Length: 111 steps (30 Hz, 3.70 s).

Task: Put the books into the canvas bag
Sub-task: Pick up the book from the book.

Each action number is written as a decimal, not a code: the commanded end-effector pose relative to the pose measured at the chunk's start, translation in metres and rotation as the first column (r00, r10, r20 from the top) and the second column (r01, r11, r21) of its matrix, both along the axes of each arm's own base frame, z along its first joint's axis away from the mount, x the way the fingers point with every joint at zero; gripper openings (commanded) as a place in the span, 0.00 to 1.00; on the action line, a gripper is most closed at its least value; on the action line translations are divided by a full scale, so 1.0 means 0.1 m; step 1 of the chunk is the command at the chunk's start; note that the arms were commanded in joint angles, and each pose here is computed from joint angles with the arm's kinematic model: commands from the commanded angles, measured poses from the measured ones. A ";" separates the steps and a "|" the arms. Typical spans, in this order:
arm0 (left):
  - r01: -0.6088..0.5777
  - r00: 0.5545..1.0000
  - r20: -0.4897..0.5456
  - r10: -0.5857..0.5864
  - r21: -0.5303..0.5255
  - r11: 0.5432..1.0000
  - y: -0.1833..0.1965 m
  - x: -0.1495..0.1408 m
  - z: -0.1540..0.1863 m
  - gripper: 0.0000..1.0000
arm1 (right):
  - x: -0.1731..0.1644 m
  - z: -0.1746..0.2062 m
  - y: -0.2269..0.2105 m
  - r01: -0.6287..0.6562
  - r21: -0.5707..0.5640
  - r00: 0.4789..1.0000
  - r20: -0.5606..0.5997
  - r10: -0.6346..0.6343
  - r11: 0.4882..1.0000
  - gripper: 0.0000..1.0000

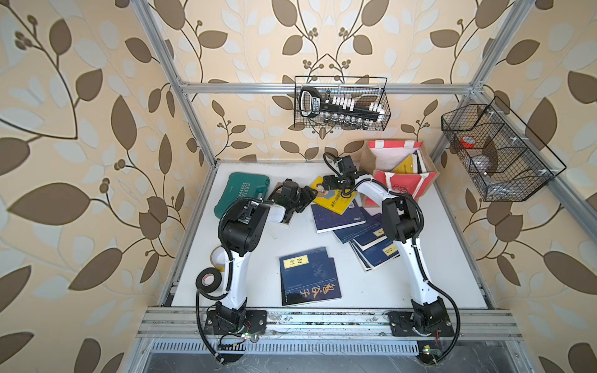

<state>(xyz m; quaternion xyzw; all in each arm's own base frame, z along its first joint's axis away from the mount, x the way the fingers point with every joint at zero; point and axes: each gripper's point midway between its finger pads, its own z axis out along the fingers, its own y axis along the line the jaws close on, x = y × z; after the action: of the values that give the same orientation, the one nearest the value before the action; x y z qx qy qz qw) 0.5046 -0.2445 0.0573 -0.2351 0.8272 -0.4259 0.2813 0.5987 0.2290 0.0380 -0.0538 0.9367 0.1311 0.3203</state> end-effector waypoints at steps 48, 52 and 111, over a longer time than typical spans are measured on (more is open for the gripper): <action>0.089 0.995 0.050 -0.086 -0.052 0.995 -0.08 -0.28 0.40 0.00 | -1.14 0.61 0.44 -0.319 0.337 0.946 0.059 0.318 0.886 0.98; 0.158 0.987 0.036 -0.159 0.020 0.987 -0.04 -0.50 0.68 0.00 | -1.26 1.01 0.42 -0.359 0.361 0.933 0.125 0.337 0.861 0.98; 0.668 0.381 0.462 -0.801 0.461 0.584 0.21 -2.99 3.13 0.00 | -3.80 3.31 0.55 -0.855 0.457 0.498 0.595 0.631 0.244 0.00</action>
<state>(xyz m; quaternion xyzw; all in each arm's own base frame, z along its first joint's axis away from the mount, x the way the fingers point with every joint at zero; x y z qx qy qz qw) 0.2050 -0.2217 0.3655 0.3303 0.7494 -0.4715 0.3272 0.2186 0.2834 0.3480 -0.3703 0.6171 0.6163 0.3197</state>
